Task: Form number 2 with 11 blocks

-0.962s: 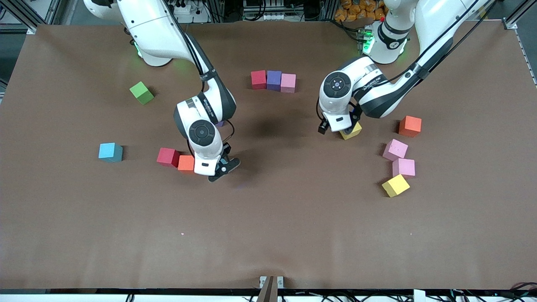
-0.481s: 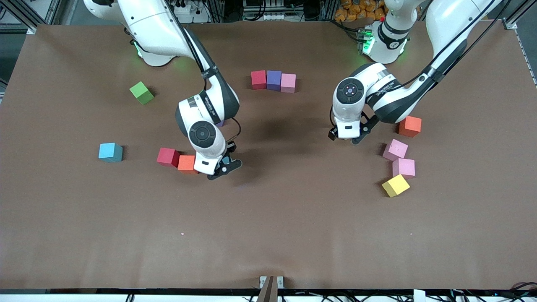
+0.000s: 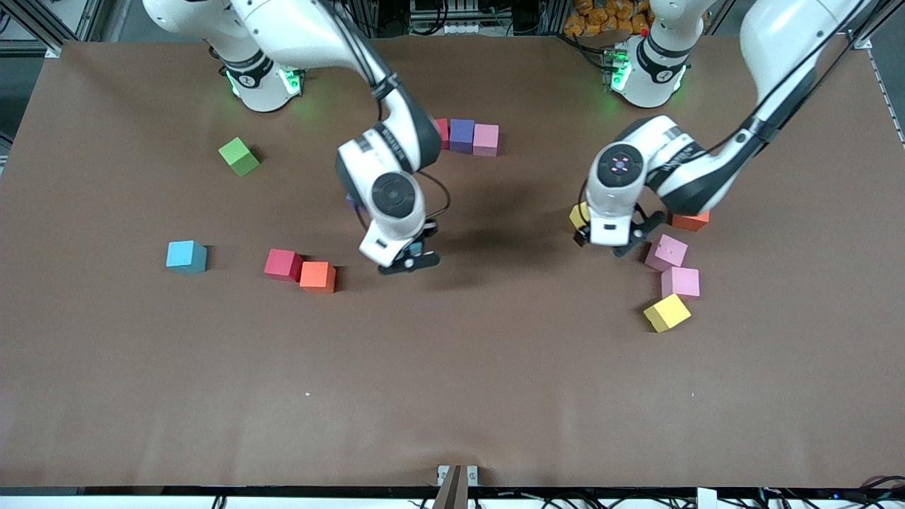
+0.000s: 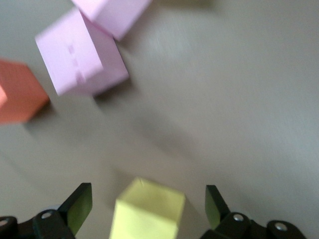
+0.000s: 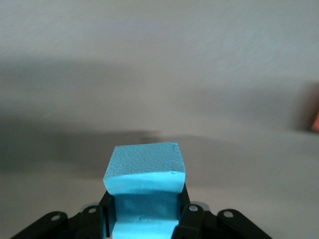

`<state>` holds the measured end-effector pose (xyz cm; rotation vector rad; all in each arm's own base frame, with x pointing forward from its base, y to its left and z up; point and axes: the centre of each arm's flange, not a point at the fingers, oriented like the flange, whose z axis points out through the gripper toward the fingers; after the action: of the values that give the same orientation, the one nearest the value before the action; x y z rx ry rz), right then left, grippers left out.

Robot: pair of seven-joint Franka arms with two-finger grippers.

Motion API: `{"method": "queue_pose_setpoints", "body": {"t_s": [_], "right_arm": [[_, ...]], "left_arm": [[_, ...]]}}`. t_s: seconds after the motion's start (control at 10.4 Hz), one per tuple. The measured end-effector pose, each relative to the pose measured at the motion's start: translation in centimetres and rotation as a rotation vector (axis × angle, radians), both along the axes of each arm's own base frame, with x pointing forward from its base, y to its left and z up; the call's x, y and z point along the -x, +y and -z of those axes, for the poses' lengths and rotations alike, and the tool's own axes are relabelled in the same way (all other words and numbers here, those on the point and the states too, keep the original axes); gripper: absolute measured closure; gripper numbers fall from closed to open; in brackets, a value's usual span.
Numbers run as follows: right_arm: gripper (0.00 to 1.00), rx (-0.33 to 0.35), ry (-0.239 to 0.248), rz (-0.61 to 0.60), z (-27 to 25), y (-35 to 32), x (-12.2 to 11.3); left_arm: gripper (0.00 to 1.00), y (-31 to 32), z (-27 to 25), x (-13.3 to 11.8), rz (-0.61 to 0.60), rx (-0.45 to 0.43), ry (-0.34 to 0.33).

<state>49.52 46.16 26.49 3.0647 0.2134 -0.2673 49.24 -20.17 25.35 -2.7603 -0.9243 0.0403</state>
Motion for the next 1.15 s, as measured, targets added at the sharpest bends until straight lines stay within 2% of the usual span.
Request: {"method": "queue_pose_setpoints", "body": {"t_s": [0.19, 0.38, 0.77, 0.96, 1.15], "right_arm": [[0.50, -0.028, 0.026, 0.072, -0.2, 3.6, 3.3], [0.50, -0.039, 0.047, 0.121, -0.4, 6.1, 6.0], [0.50, -0.025, 0.048, 0.091, -0.1, 11.0, 12.5], [0.50, -0.021, 0.032, 0.123, 0.7, 12.1, 13.9], [0.50, -0.009, 0.023, 0.165, 1.7, 12.6, 14.5]], "left_arm": [[0.00, 6.1, -0.3, -2.6, 0.043, 0.025, 0.020], [0.00, 10.5, -1.0, -5.3, 0.141, 0.062, 0.024], [0.00, 12.2, -1.2, -8.1, 0.493, 0.123, 0.067], [0.00, 12.4, -1.0, -8.9, 0.633, 0.148, 0.087], [0.00, 12.4, 0.2, -10.2, 0.707, 0.131, 0.110]]}}
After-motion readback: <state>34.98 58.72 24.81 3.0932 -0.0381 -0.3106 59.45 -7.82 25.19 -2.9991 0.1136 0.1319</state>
